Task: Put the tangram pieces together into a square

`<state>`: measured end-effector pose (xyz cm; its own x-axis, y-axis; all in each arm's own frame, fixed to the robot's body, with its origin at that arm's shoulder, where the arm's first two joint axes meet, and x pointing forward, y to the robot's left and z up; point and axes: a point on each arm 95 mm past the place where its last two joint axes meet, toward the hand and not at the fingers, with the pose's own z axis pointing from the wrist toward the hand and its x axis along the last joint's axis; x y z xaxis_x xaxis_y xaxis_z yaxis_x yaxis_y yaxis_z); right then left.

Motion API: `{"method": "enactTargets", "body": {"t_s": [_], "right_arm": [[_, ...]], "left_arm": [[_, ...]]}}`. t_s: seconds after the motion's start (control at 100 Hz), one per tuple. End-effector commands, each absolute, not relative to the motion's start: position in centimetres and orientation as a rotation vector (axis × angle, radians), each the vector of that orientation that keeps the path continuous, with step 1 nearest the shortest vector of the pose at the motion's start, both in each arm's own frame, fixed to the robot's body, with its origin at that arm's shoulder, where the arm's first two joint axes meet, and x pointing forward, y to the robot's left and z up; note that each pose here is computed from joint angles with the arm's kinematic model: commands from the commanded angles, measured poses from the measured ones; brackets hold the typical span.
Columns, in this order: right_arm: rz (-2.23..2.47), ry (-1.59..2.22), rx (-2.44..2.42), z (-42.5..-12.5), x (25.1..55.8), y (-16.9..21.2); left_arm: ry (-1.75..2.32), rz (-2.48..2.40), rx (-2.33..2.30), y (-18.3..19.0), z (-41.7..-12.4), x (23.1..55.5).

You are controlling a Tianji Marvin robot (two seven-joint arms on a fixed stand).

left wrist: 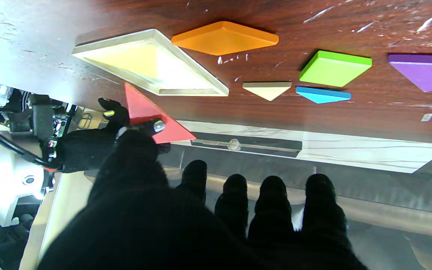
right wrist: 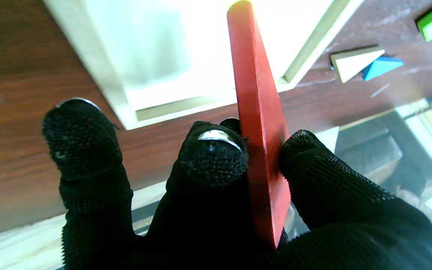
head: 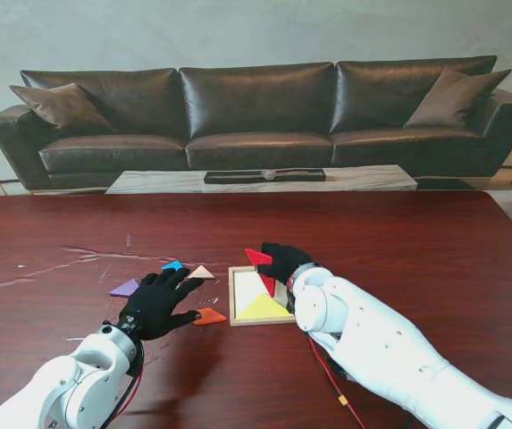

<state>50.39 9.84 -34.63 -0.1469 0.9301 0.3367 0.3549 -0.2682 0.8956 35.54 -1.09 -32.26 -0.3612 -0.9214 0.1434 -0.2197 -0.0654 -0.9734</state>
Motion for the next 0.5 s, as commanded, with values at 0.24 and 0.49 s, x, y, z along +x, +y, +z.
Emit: {"method": "enactTargets", "body": {"t_s": [0.24,0.49], "right_arm": [[1.427,1.337,1.725,-35.6,48.8,14.3],[1.412,1.226,1.788,-36.5,48.1,16.1]], "left_arm": [[1.600,-1.471,-1.241,-1.1,-32.1,35.3],[1.598,-1.469,-1.242,-1.0,-32.2,35.3]]}}
